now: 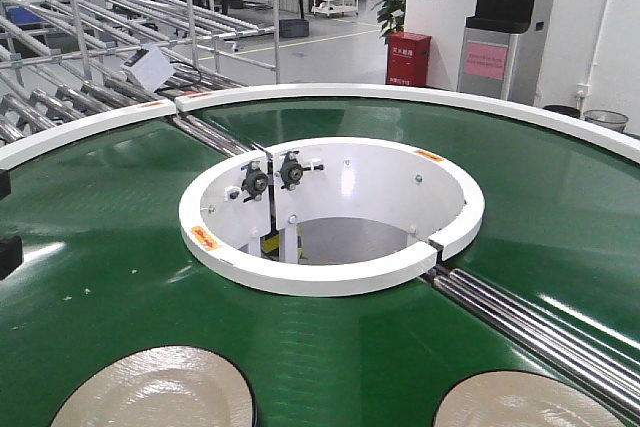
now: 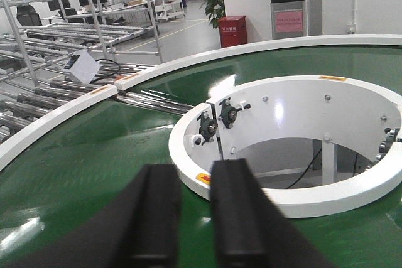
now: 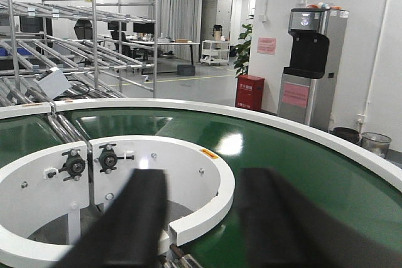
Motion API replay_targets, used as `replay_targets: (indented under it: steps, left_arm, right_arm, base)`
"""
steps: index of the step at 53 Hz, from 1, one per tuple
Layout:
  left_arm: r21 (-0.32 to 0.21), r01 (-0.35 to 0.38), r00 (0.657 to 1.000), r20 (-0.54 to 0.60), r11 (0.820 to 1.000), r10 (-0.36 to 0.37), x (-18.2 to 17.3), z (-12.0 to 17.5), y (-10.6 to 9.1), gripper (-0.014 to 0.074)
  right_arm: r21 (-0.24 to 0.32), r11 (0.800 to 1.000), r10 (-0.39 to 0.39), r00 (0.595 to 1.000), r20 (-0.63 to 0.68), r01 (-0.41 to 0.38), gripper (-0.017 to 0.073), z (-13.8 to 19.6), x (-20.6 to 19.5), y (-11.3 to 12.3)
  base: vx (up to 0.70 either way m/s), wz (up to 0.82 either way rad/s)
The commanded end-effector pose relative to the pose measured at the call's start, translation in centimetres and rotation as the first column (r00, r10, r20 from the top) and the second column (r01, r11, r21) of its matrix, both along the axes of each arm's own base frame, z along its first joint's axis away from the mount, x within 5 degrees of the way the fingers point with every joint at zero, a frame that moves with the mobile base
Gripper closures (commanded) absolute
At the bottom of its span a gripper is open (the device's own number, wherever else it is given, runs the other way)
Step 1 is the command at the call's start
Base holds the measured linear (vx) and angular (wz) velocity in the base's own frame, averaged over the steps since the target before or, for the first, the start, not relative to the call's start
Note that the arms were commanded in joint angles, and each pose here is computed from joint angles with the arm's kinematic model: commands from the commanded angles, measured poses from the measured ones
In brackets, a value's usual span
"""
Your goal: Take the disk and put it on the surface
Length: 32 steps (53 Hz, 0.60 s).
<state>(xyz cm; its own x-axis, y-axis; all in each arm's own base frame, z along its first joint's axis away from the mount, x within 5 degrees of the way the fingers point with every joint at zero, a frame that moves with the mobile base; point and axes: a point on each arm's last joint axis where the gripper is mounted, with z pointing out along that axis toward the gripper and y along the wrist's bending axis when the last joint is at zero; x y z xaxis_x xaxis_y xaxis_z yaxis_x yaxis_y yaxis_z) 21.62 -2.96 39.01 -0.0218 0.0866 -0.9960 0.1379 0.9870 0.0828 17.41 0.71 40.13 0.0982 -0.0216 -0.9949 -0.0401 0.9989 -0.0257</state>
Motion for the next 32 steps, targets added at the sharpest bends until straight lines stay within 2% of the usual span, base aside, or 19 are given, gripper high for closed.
replay_targets:
  steps: [1, 8, 14, 20, 25, 29, 32]
  left_arm:
    - [-0.03, -0.004, 0.991, 0.133, 1.0, 0.008, -0.5, 2.4, 0.1, 0.0129]
    - [-0.029, -0.004, 0.991, 0.131, 1.0, 0.008, -0.5, 2.3, 0.1, 0.0012]
    - [-0.04, -0.003, 0.992, 0.124, 0.999, 0.008, -0.5, 2.3, 0.1, -0.0001]
    - [-0.091, 0.002, 0.998, 0.065, 0.996, 0.004, -0.4, 1.8, 0.0, -0.0001]
    - [-0.132, 0.011, 0.999, -0.032, 0.991, -0.016, -0.5, 1.1, -0.1, -0.0001]
    - [-0.124, 0.024, 0.988, -0.145, 0.992, -0.042, -0.2, 0.4, -0.4, -0.0001]
    - [-0.116, 0.032, 0.973, -0.222, 0.993, -0.057, 0.2, -0.1, -0.7, -0.0001]
  right_arm:
    - [-0.01, 1.0, 0.005, 0.993, 0.121, -0.003, -0.0001, 2.0, -0.6, 0.0]
    - [-0.01, 1.0, 0.005, 0.992, 0.128, -0.004, -0.0133, 2.1, -0.6, 0.0]
    - [-0.002, 1.0, 0.006, 0.992, 0.127, -0.006, -0.0151, 2.1, -0.6, 0.0]
    - [0.062, 0.998, 0.006, 0.996, 0.091, -0.011, -0.0135, 1.8, -0.5, 0.0]
    - [0.103, 0.995, 0.001, 1.0, -0.027, 0.002, -0.0105, 1.0, -0.4, -0.1]
    - [0.121, 0.992, -0.002, 0.983, -0.182, 0.024, -0.008, 0.1, 0.1, -0.2]
    - [0.122, 0.992, -0.002, 0.956, -0.292, 0.039, -0.0059, -0.6, 0.8, -0.1]
  base:
    - [0.0, 0.0]
    - [0.0, 0.0]
    - [0.0, 0.0]
    - [0.0, 0.0]
    - [0.0, 0.0]
    - [0.0, 0.0]
    - [0.0, 0.0]
